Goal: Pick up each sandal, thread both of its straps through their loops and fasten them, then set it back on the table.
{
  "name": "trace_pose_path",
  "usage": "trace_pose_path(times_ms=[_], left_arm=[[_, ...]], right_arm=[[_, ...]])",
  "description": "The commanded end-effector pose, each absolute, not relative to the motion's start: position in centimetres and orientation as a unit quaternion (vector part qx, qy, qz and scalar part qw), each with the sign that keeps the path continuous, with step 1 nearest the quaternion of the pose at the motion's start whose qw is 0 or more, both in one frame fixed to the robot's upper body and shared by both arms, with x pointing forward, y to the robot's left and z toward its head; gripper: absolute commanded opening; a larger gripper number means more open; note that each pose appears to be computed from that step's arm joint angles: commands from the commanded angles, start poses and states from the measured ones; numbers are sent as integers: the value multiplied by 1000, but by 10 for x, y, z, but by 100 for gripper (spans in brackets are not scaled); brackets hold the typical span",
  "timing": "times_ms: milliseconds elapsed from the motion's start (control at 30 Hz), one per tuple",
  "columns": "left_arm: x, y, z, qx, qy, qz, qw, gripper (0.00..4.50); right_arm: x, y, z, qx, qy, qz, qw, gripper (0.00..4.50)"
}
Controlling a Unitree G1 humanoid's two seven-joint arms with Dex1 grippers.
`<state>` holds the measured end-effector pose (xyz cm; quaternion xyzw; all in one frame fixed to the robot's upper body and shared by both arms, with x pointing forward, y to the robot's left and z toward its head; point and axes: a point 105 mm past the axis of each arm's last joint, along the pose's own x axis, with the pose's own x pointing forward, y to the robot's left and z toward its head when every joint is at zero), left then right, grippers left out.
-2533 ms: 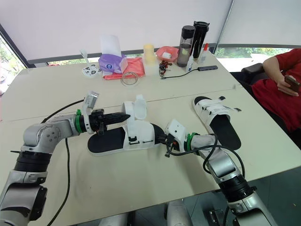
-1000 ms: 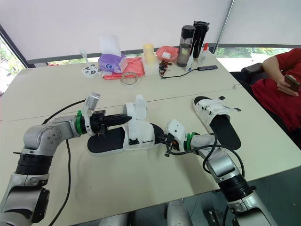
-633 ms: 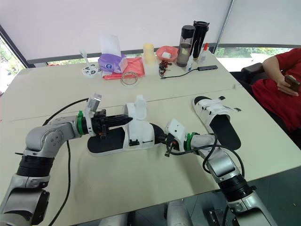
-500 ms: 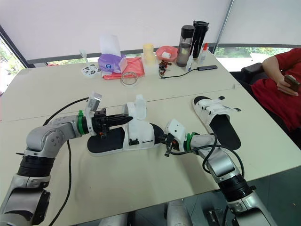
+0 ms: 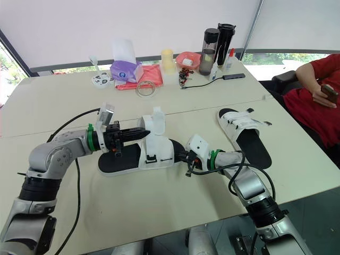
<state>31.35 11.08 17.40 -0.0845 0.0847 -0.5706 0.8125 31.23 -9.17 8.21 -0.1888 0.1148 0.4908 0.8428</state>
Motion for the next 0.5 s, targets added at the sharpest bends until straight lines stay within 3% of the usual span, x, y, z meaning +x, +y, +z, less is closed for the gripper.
trace_pose_path(times_ms=[33, 500], left_arm=[[306, 113, 184, -82, 70, -579, 808, 5], [298, 114, 176, -43, 75, -583, 808, 5]], right_arm=[[311, -111, 38, -193, 204, 455, 845, 0], [313, -110, 39, -193, 201, 456, 845, 0]])
